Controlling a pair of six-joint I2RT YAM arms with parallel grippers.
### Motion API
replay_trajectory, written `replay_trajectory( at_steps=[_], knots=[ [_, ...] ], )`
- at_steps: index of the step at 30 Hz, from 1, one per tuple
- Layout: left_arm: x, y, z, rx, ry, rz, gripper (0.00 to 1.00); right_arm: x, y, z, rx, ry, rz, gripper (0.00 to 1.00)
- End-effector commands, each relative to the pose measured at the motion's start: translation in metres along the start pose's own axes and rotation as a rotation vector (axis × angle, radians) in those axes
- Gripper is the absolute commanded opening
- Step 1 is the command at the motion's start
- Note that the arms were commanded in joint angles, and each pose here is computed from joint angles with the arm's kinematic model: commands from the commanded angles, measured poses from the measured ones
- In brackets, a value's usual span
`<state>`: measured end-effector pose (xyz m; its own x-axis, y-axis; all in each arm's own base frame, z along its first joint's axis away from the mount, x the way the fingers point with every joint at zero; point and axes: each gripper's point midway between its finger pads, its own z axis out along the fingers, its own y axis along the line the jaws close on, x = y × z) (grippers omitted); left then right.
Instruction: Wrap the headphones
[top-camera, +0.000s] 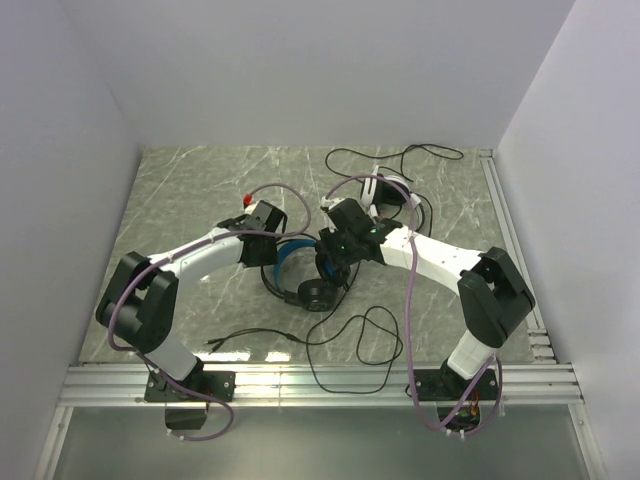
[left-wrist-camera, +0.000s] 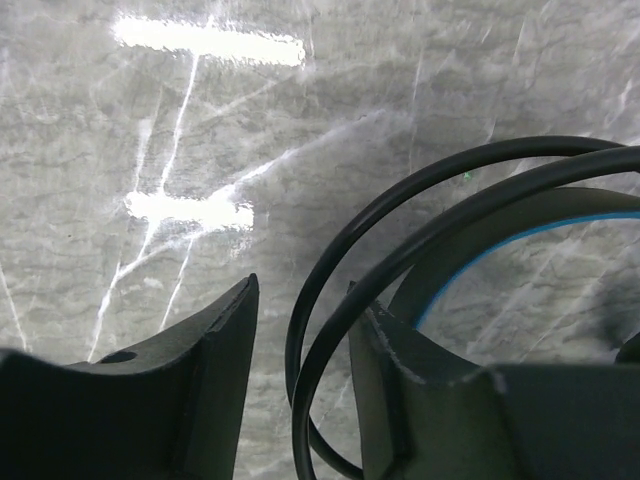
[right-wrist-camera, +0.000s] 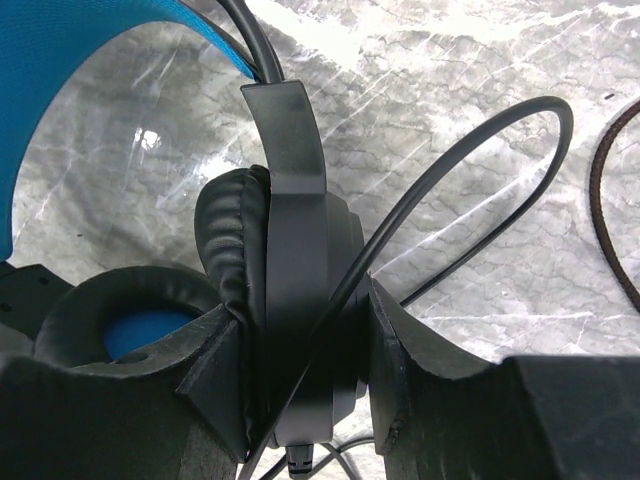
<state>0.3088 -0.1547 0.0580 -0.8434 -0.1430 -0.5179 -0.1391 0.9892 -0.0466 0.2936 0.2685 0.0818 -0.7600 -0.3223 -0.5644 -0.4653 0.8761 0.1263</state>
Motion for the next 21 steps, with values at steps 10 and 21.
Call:
replay_trajectory(
  at_steps=[10, 21],
  knots=[
    [0.008, -0.012, 0.012, 0.069, 0.008, 0.026, 0.23, -0.032, 0.013, -0.018, -0.092, -0.097, -0.013, 0.33],
    [0.015, -0.014, 0.012, 0.063, 0.030, 0.039, 0.00, -0.042, 0.018, -0.034, -0.158, -0.165, 0.009, 0.75]
  ],
)
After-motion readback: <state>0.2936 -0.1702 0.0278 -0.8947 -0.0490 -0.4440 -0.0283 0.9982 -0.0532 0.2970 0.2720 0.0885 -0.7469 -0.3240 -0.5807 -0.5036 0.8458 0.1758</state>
